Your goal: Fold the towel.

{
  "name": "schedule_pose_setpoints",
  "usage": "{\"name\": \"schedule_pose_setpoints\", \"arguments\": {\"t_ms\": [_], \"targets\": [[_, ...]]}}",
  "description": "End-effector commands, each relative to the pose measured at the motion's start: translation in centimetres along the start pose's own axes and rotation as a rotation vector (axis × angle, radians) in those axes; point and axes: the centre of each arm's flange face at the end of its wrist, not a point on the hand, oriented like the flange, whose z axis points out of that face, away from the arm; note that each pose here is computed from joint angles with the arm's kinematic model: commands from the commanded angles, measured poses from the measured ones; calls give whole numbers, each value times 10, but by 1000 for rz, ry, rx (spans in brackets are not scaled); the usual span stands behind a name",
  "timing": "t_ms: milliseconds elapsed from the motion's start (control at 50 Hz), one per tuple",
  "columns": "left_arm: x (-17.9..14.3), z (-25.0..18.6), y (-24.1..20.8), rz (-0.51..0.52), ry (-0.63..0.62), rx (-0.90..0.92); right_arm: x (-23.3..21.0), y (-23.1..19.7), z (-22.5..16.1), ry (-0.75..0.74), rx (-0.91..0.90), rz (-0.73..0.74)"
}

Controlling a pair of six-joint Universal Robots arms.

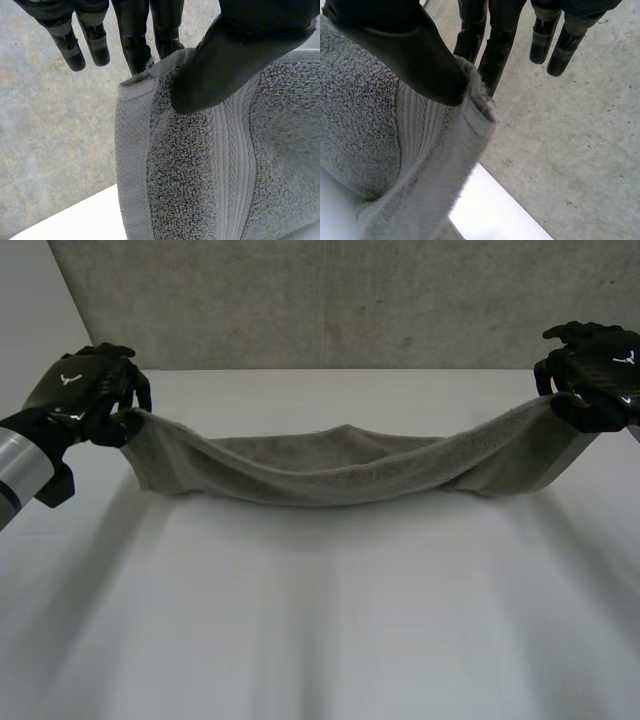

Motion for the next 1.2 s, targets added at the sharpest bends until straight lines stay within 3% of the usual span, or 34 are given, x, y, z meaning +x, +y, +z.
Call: {"name": "schedule_pose_setpoints", "arguments": {"t_ms": [20, 440, 680, 780, 820, 1000, 1200], "targets": [[14, -19, -16, -3, 19, 6, -15, -12, -13, -43, -19, 44], [54, -85, -7, -96, 50, -162, -2, -18, -91, -25, -94, 17], [45, -88, -25, -68, 23, -110, 4, -14, -98, -13, -136, -47], [35, -68, -6, -115, 47, -179, -1, 5, -70, -80, -176, -4], [31, -58, 2, -135, 57, -207, -11, 18, -42, -101, -234, -15], [25, 4, 54, -186, 114, -344, -17, 47, 8, -131, -319, -77], [4, 46, 79, -137, 3, -355, -19, 71, 47, -118, -340, -69]]}}
